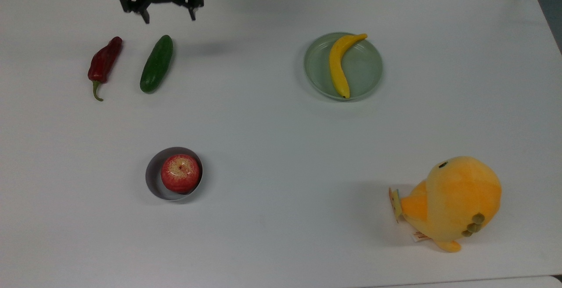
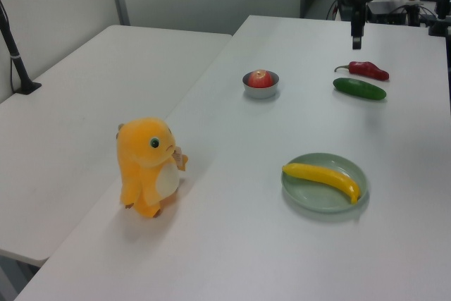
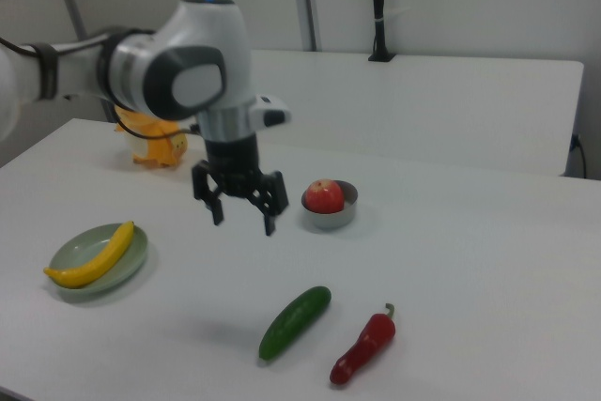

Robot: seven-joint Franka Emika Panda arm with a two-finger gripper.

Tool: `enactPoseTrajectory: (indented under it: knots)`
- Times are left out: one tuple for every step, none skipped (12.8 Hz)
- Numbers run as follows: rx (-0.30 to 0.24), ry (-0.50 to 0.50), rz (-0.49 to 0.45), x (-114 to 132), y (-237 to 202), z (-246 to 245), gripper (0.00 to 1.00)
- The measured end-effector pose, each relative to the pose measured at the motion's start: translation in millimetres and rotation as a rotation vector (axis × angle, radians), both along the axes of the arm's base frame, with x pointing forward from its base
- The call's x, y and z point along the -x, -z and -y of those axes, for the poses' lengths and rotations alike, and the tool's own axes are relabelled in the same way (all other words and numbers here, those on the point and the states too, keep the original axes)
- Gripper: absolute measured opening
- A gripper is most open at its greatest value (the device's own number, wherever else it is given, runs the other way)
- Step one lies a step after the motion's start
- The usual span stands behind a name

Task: Put the cucumber on the left side of the bowl
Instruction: 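Move the open gripper over the green cucumber and lower it, then close the gripper on the green cucumber and lift it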

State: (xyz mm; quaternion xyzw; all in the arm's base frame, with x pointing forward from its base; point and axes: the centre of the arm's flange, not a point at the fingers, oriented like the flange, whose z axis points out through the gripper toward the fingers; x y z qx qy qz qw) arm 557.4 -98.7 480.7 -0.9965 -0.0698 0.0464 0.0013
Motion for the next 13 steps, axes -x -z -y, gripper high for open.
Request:
enactPoseTrajectory:
  knots:
    - [0.005, 0.021, -0.004, -3.2, 17.1, 12.7, 1.0]
    - [0.007, 0.035, -0.009, -4.3, 27.0, 21.2, 1.0]
    - [0.008, 0.051, -0.017, -4.9, 39.5, 30.3, 1.0]
    - [0.01, 0.058, -0.016, -5.5, 48.5, 34.6, 1.0]
    - [0.013, 0.063, -0.012, -5.8, 58.7, 38.0, 1.0]
    - [0.017, 0.07, -0.006, -5.7, 74.5, 42.5, 1.0]
    - [0.019, 0.073, -0.005, -5.4, 84.1, 44.9, 1.0]
    - [0.02, 0.081, -0.011, -4.0, 99.6, 49.5, 1.0]
    - [0.02, 0.087, -0.028, -2.6, 113.3, 52.8, 1.0]
    - [0.021, 0.094, -0.039, -2.3, 125.1, 57.4, 1.0]
    - [0.024, 0.099, -0.036, -3.2, 130.8, 61.4, 1.0]
    - [0.029, 0.105, -0.025, -4.5, 136.0, 65.8, 1.0]
    - [0.032, 0.109, -0.017, -5.5, 141.3, 69.1, 1.0]
